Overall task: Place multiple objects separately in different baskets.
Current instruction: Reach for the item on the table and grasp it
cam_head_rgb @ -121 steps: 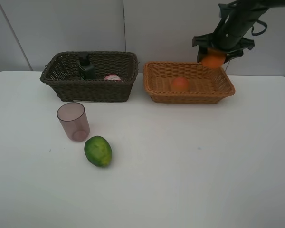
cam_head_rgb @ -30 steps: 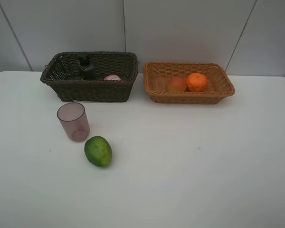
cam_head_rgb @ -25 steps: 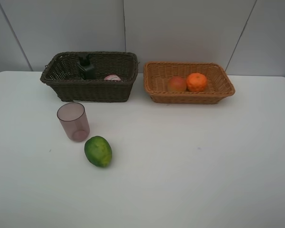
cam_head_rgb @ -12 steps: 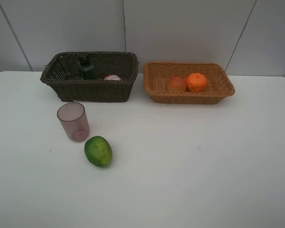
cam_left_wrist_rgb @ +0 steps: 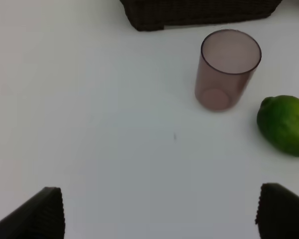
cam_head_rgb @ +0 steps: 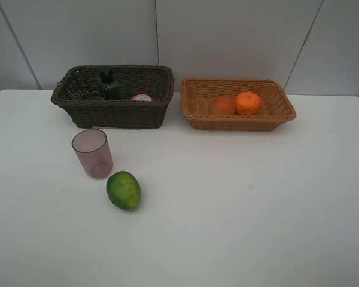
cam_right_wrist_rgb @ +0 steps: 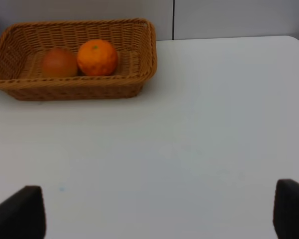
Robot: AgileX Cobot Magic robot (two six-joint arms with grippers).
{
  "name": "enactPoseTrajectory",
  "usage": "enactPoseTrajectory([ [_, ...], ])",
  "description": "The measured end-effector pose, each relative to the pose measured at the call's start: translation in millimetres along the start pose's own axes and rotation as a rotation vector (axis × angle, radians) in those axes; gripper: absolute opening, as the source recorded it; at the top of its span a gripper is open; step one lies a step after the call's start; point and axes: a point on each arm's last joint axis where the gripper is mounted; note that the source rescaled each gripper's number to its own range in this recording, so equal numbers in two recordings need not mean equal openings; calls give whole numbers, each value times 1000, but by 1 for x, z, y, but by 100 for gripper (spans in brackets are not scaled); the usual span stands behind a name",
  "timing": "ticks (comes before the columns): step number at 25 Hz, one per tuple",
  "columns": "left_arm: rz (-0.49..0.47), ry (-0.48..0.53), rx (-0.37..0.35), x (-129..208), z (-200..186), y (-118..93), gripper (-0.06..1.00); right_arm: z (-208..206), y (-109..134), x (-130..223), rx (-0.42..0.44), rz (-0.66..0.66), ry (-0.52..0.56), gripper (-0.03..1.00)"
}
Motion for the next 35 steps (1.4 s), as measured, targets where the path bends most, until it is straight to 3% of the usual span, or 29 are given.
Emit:
enactPoseTrajectory([
  [10, 23, 371, -60, -86, 89, -30, 100, 0, 0, 0, 0, 1, 0, 100],
  [16, 53, 520, -96, -106, 161, -62, 100, 0, 0, 0, 0, 1, -1, 100],
  [23, 45, 584, -143, -95, 217, -81, 100, 0, 0, 0, 0, 1, -1, 100],
  [35, 28, 523, -117, -92, 245, -87, 100, 0, 0, 0, 0, 1, -1, 100],
])
Point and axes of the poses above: a point on each arm's last joint axis where the gripper is mounted, z pointing out along that axis toward the gripper, y along the wrist's bending axis when the last joint is at zero, x = y × z, and after that the axes turned 12 degrees about -z, right-handed
